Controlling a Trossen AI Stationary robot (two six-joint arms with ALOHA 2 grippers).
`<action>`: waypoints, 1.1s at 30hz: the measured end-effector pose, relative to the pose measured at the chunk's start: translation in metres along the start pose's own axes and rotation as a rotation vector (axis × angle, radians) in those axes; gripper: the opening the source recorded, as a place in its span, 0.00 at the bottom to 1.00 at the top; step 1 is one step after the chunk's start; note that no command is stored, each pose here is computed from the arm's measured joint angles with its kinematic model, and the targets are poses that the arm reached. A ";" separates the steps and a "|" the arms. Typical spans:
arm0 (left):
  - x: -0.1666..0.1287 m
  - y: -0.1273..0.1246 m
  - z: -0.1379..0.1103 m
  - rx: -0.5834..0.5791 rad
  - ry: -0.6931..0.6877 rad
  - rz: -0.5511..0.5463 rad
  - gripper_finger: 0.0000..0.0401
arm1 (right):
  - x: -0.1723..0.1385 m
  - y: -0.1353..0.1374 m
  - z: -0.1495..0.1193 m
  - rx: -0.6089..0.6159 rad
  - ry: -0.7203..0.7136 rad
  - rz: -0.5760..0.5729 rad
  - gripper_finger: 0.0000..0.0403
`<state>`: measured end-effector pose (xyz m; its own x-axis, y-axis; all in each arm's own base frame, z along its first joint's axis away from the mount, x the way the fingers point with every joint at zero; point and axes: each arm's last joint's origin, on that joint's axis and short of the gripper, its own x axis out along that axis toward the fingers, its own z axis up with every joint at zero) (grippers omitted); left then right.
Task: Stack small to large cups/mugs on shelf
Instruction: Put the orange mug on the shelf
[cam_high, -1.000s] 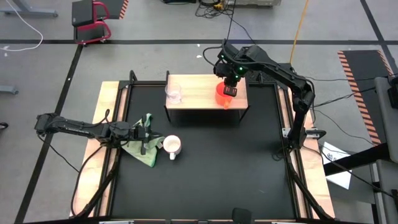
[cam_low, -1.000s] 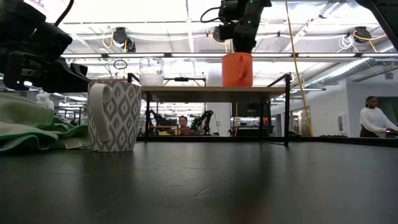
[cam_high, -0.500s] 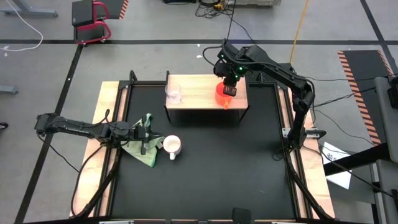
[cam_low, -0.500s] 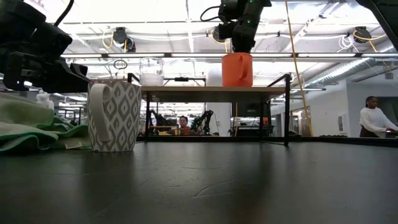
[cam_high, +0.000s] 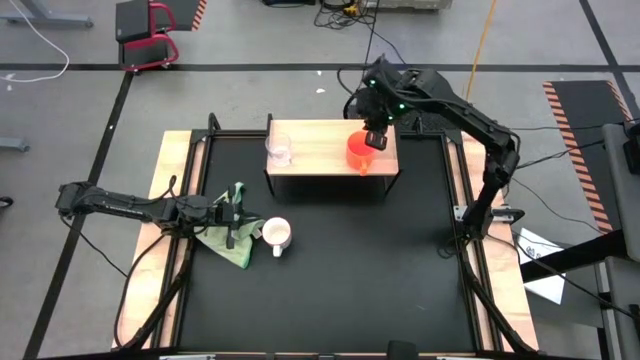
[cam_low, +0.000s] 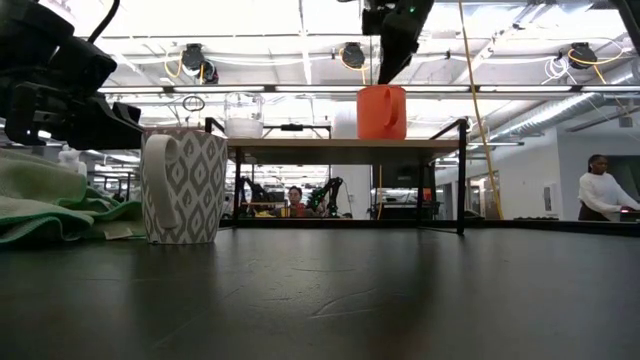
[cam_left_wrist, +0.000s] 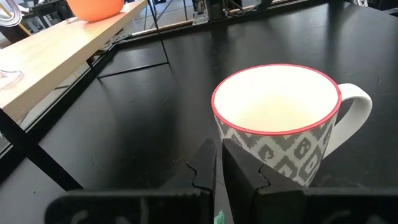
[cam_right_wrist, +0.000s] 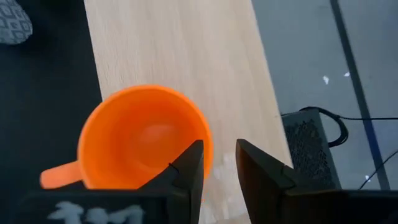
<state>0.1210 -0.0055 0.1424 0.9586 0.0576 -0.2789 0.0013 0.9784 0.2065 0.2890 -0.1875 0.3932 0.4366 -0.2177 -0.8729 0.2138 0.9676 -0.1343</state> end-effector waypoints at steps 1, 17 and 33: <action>0.000 0.000 0.000 0.000 0.000 0.000 0.08 | -0.005 0.001 -0.001 0.002 -0.012 -0.005 0.20; 0.000 0.000 0.000 0.000 0.000 0.000 0.08 | -0.059 0.054 -0.059 -0.116 -0.281 0.073 0.00; 0.000 0.000 0.000 0.000 -0.003 0.000 0.08 | -0.035 0.109 -0.146 -0.064 -0.470 0.146 0.00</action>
<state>0.1211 -0.0055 0.1426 0.9594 0.0574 -0.2760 0.0009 0.9784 0.2066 0.1694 -0.0558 0.3403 0.8081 -0.0990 -0.5807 0.0733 0.9950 -0.0676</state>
